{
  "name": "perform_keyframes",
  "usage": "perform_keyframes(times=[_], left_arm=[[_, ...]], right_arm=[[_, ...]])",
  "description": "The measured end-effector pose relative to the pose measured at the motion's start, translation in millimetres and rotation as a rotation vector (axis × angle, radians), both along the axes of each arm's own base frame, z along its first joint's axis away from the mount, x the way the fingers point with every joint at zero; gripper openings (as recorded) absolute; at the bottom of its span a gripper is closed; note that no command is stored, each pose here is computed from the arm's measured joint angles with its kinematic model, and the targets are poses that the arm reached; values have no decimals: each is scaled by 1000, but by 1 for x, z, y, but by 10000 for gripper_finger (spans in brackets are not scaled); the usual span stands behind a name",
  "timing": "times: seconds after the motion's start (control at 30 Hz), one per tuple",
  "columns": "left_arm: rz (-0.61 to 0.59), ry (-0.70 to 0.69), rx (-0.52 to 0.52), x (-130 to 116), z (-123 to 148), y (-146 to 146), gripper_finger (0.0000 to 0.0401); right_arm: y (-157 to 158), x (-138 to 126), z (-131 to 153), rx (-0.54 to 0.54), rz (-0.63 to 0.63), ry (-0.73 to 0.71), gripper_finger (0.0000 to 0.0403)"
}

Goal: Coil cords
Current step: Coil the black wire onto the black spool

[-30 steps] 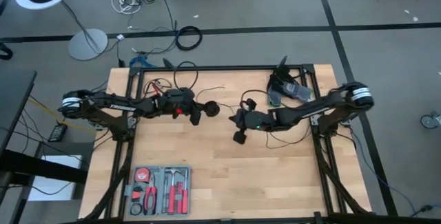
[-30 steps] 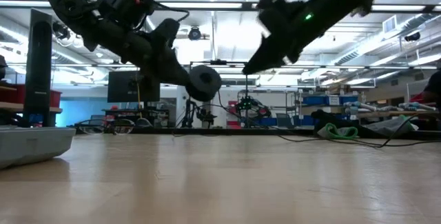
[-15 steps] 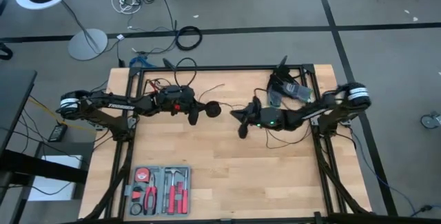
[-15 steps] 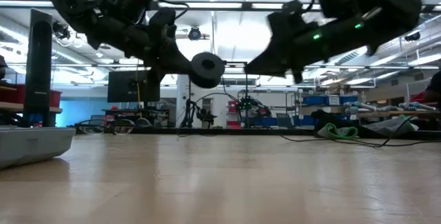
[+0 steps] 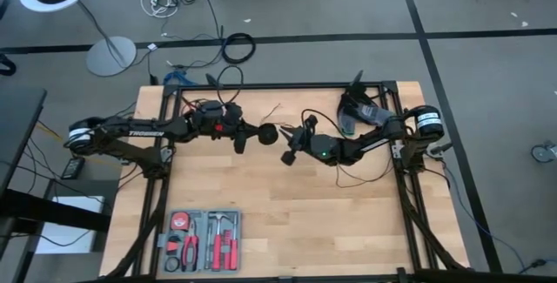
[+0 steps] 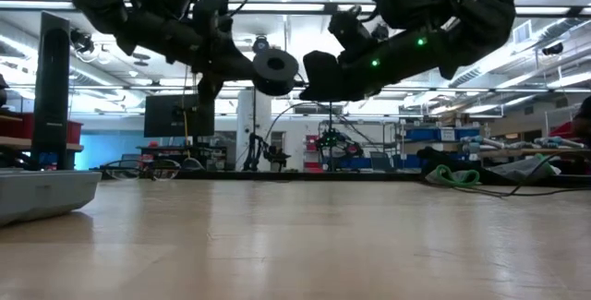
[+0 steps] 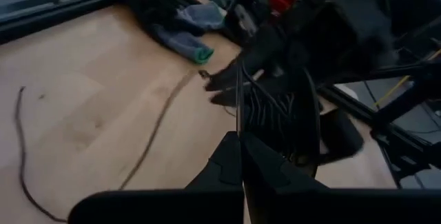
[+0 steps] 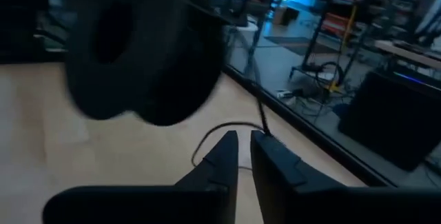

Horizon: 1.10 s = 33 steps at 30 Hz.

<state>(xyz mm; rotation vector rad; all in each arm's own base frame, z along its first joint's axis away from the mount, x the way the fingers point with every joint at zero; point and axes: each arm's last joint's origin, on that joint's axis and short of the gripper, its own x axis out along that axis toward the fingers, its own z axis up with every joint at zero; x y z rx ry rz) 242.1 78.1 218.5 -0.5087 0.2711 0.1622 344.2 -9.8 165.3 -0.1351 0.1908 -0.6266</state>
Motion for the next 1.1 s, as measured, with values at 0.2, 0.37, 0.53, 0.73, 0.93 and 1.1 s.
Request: perform_keyframes(times=[0.2, 0.37, 0.53, 0.73, 0.93, 1.1], left_arm=[[24, -20, 8, -4, 4, 5, 0], [12, -21, 1, -4, 4, 6, 0], [-4, -23, -9, -4, 4, 5, 0], [-4, -28, -7, -4, 5, 5, 0], [0, -53, -13, -4, 7, 5, 0], [-10, -56, -22, -3, 7, 5, 0]], right_arm=[[2, 2, -2, -18, 53, 42, 78], [0, 0, -4, -53, -2, 93, 111], [0, -1, -4, -62, -41, 94, 136], [2, 1, -1, -43, 27, 49, 143], [0, 2, -1, -33, 29, 41, 110], [-6, 1, -1, -8, 9, 23, 50]])
